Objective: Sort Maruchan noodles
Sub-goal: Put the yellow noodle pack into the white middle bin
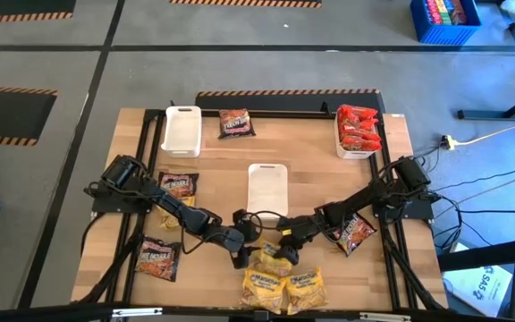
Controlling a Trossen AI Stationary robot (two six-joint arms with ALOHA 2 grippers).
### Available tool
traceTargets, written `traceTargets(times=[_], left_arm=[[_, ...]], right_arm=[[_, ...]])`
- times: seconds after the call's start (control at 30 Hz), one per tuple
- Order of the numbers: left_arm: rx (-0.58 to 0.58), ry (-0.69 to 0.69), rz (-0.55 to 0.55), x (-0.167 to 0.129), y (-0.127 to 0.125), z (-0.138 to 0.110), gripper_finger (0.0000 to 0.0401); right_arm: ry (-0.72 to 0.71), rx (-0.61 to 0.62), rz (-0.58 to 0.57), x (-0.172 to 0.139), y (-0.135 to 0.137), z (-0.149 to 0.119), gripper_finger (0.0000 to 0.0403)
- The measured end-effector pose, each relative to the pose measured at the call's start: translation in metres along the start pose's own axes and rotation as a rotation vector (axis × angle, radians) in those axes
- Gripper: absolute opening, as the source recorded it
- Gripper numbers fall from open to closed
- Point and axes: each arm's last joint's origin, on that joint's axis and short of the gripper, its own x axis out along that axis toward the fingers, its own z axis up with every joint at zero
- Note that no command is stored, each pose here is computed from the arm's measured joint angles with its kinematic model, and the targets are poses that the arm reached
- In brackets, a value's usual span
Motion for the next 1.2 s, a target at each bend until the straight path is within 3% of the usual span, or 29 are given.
traceTargets(times=[0.2, 0.47, 0.87, 1.2], left_arm=[[0.001, -0.009, 0.018, 0.0, 0.0, 0.0, 0.0215], [0.008, -0.004, 0.015, -0.01, -0.002, 0.006, 0.0215], [0.03, -0.019, 0.029, -0.046, -0.003, 0.025, 0.0215], [0.046, -0.031, 0.032, -0.054, -0.005, 0.028, 0.0215]], right_arm=[[-0.011, -0.06, 0.004, 0.0, 0.001, 0.001, 0.0071], [-0.002, -0.102, 0.011, 0.0, 0.002, 0.0, 0.0031], [-0.093, -0.24, -0.027, -0.023, 0.021, 0.012, 0.0023], [-0.185, -0.367, -0.074, -0.058, 0.043, 0.023, 0.0022]])
